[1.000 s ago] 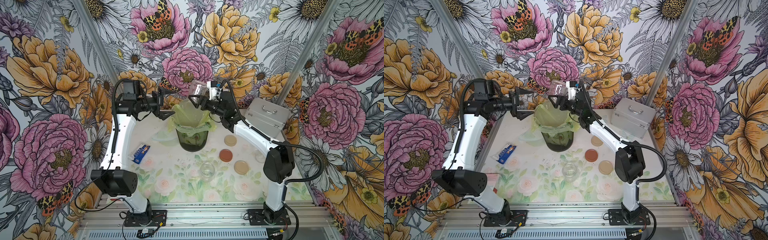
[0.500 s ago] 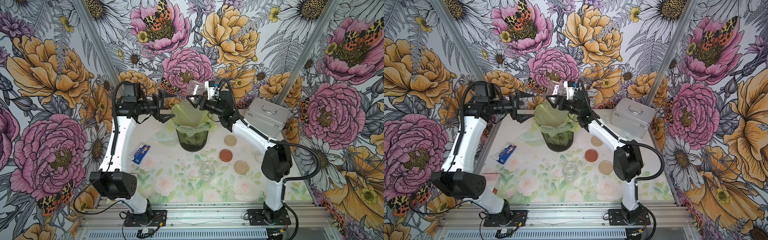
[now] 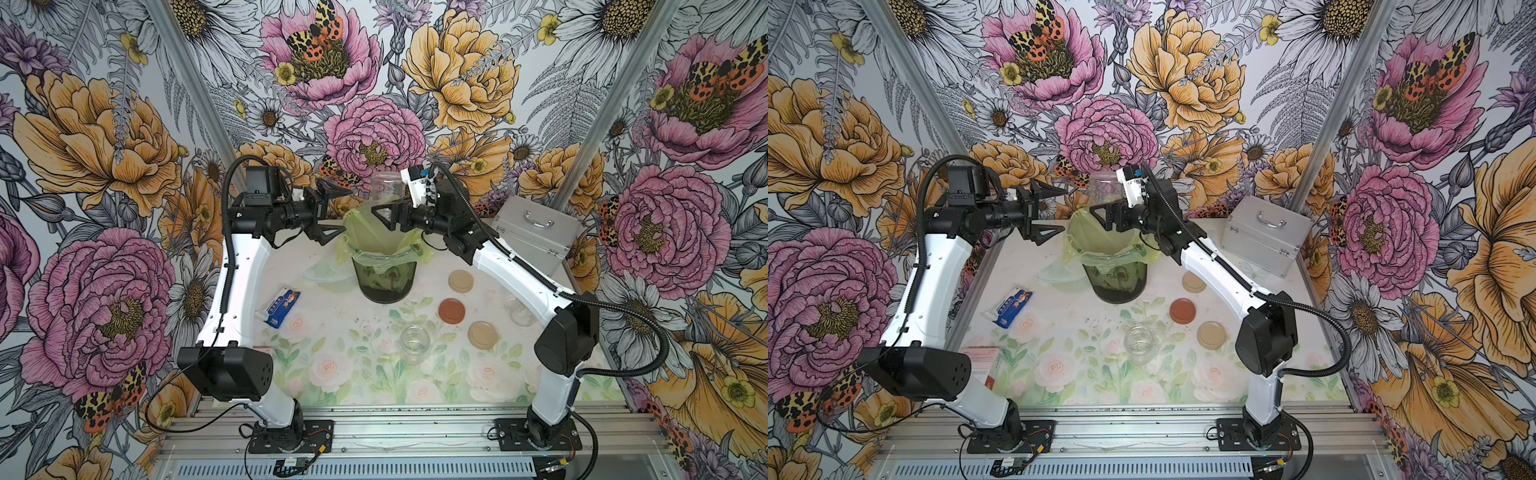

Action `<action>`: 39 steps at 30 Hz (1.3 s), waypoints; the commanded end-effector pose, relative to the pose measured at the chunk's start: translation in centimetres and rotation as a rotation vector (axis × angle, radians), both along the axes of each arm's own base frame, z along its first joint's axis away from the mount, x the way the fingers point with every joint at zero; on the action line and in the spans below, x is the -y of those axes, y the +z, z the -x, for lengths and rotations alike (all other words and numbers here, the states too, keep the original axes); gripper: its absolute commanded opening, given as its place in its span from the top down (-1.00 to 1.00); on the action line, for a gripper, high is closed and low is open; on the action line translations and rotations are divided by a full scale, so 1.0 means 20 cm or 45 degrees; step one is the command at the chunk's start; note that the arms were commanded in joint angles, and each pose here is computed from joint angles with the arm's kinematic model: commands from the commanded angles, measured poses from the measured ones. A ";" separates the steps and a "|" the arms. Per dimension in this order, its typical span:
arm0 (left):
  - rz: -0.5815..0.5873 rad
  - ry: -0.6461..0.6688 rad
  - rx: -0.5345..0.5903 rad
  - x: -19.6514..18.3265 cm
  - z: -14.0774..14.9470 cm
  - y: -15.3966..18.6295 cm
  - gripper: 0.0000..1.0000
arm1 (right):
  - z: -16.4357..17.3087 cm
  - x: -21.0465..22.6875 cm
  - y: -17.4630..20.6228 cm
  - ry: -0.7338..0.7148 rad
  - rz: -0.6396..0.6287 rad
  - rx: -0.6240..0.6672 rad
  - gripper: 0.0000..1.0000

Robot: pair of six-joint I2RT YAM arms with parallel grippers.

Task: Empty moldy rice from jars
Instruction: Pour the moldy rice from the jar into the trash bin.

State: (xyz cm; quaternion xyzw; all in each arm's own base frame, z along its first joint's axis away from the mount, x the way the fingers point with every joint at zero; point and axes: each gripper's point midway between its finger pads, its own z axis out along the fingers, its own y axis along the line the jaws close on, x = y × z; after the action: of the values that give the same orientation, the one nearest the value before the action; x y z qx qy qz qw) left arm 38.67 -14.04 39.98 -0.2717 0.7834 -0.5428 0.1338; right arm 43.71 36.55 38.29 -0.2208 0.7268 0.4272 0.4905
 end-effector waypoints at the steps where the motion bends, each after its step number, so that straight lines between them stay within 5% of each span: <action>1: -0.171 0.020 0.229 -0.04 0.04 0.07 -0.97 | 0.07 0.06 0.23 -0.001 -0.030 0.159 1.00; 8: -0.387 0.000 0.527 -0.01 0.03 0.14 -0.97 | 0.11 0.07 0.23 0.009 0.008 0.141 1.00; 17: -0.502 -0.059 0.695 0.10 0.01 0.15 -0.97 | 0.16 0.08 0.23 0.040 0.040 0.081 1.00; 23: -0.398 -0.031 0.584 0.10 -0.01 0.10 -0.97 | 0.18 0.13 0.22 -0.006 0.119 0.125 1.00; 33: -0.056 -0.066 0.283 0.17 0.03 0.12 -0.97 | 0.15 0.14 0.17 -0.132 0.439 0.468 1.00; 39: 0.108 -0.102 0.108 0.21 0.04 0.14 -0.97 | 0.11 0.12 0.17 -0.178 0.473 0.593 1.00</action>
State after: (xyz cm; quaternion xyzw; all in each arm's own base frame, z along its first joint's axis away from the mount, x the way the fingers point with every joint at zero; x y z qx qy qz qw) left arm 38.24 -17.79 41.34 -0.2080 0.7847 -0.5551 0.1812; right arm 40.96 35.07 36.85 -0.3544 0.7276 0.2237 0.5430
